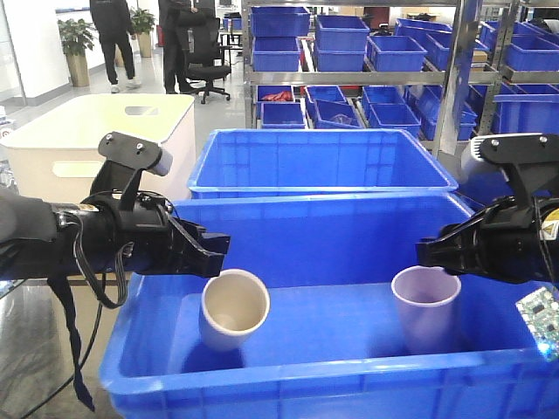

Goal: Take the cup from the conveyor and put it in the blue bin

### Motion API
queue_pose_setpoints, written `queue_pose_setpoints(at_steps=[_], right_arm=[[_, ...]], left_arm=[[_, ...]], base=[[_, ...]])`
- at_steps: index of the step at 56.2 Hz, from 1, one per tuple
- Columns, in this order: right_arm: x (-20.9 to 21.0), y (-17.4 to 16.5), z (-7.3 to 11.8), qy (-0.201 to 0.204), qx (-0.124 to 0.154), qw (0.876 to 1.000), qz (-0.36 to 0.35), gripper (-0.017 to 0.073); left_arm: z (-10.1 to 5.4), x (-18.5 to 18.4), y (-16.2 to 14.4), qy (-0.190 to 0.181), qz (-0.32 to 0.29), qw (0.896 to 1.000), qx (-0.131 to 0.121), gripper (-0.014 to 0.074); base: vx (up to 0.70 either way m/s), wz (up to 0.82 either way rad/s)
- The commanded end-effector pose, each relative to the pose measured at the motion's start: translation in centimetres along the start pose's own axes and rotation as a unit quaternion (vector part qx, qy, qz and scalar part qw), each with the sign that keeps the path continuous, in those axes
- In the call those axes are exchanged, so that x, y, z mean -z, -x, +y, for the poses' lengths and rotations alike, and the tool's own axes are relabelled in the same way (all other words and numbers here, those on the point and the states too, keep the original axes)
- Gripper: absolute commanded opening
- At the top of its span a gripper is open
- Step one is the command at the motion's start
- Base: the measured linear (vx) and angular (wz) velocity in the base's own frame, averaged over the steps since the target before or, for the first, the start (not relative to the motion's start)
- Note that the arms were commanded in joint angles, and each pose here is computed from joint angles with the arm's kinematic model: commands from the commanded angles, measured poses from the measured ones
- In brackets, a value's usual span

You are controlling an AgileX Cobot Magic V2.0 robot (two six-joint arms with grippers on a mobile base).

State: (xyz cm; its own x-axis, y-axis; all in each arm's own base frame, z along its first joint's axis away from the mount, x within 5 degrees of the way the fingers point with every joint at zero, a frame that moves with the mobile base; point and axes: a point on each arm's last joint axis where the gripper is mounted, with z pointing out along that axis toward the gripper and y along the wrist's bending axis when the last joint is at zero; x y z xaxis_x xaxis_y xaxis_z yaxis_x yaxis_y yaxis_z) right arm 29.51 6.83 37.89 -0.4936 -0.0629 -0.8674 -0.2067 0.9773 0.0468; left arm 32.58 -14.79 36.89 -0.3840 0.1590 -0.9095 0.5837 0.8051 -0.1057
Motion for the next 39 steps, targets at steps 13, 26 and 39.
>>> queue_pose_setpoints(at_steps=[13, 26, 39], right_arm=[[5.6, 2.9, 0.2, 0.004, 0.003, 0.993, -0.114, 0.0576], [10.7, 3.0, 0.2, 0.003, 0.010, 0.990, -0.142, 0.0310], [12.0, 2.7, 0.2, 0.003, 0.010, 0.990, -0.140, -0.0007]], left_arm=[[-1.1, 3.9, 3.5, 0.012, -0.090, 0.996, -0.004, 0.0457], [-2.6, 9.3, 5.5, 0.015, -0.153, 0.988, -0.030, 0.0293], [-3.5, 13.4, 3.2, 0.037, -0.182, 0.982, -0.040, 0.0011]], base=[[0.00, 0.00], [0.00, 0.00], [0.00, 0.00]])
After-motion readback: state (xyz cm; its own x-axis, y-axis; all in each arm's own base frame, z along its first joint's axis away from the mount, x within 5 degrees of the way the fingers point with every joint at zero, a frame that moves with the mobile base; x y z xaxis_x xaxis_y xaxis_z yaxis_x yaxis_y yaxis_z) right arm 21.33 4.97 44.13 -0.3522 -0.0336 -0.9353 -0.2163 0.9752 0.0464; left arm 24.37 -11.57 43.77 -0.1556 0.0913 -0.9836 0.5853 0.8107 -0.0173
